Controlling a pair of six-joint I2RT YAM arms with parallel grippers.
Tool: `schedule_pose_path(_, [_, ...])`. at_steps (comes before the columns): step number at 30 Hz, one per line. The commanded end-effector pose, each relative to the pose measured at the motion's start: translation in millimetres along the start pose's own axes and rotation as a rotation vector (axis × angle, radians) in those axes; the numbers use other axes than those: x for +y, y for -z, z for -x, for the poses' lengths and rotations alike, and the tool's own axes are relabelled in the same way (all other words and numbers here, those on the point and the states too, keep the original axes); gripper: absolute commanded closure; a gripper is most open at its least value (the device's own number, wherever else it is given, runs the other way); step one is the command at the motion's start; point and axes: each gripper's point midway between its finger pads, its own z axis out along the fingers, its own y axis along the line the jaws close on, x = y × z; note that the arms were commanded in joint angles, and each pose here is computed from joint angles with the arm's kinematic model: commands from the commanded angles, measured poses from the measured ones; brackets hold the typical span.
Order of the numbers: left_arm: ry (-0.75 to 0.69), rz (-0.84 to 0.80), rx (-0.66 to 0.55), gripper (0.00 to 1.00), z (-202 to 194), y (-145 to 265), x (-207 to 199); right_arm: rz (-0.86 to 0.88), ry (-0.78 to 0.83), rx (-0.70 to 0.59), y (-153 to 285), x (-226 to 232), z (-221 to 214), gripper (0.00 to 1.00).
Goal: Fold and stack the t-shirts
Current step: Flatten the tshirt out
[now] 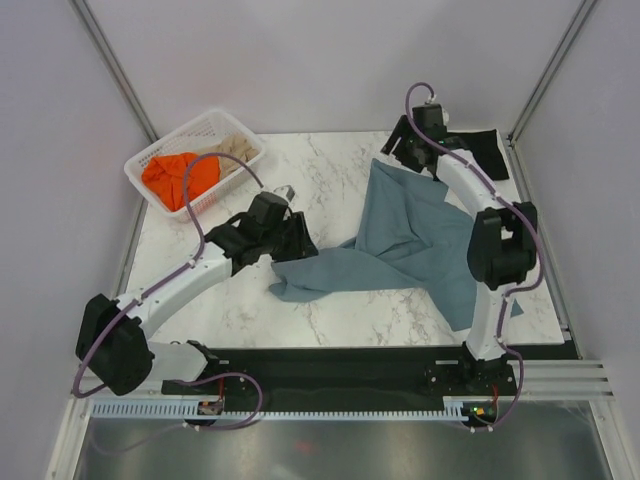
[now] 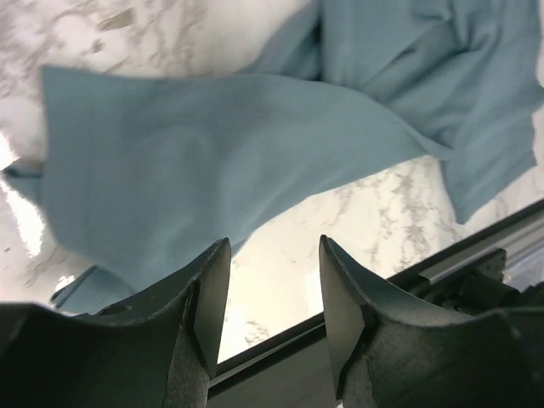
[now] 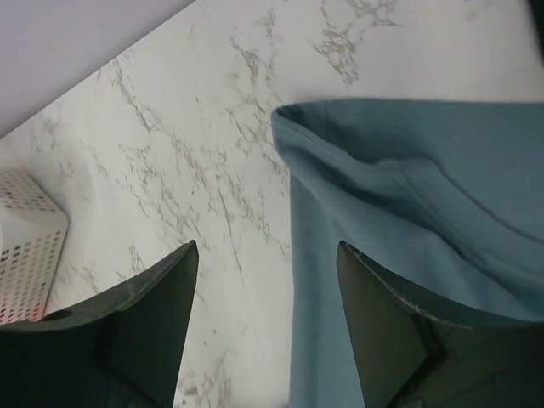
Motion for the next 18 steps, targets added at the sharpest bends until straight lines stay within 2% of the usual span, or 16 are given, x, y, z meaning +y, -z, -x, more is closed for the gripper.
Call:
schedule_pose_path(1, [-0.093, -0.086, -0.029, 0.46, 15, 3, -41, -0.087, -0.033, -0.088, 84, -10, 29, 0.25])
schedule_pose_path(3, [-0.111, -0.095, -0.003, 0.46, 13, -6, -49, -0.189, -0.073, -0.02, 102, -41, 5, 0.25])
schedule_pose_path(4, [-0.127, -0.123, -0.002, 0.47, 15, -5, -60, -0.214, -0.089, -0.052, 126, -47, 10, 0.25])
schedule_pose_path(5, [-0.134, -0.131, 0.007, 0.46, 15, -9, -64, -0.261, -0.097, -0.009, 131, -67, -10, 0.25])
schedule_pose_path(7, [-0.135, -0.15, 0.04, 0.47, 11, -20, -71, -0.276, -0.177, -0.038, 166, -88, -8, 0.25])
schedule_pose_path(8, [-0.134, -0.174, 0.037, 0.47, 13, -25, -77, -0.325, -0.208, 0.009, 170, -115, -35, 0.24])
schedule_pose_path(10, [-0.123, -0.204, 0.093, 0.47, 0, -40, -81, -0.343, -0.278, -0.065, 203, -140, -30, 0.24])
schedule_pose_path(11, [-0.116, -0.211, 0.109, 0.48, -5, -45, -83, -0.426, -0.288, -0.07, 210, -169, -47, 0.24])
schedule_pose_path(13, [-0.131, -0.21, 0.164, 0.48, -26, -62, -88, -0.492, -0.322, -0.152, 237, -196, -45, 0.23])
schedule_pose_path(16, [-0.136, -0.166, 0.214, 0.48, -47, -85, -81, -0.596, -0.345, -0.139, 249, -231, -69, 0.21])
schedule_pose_path(18, [-0.128, -0.138, 0.23, 0.47, -53, -96, -74, -0.648, -0.378, -0.064, 248, -251, -97, 0.21])
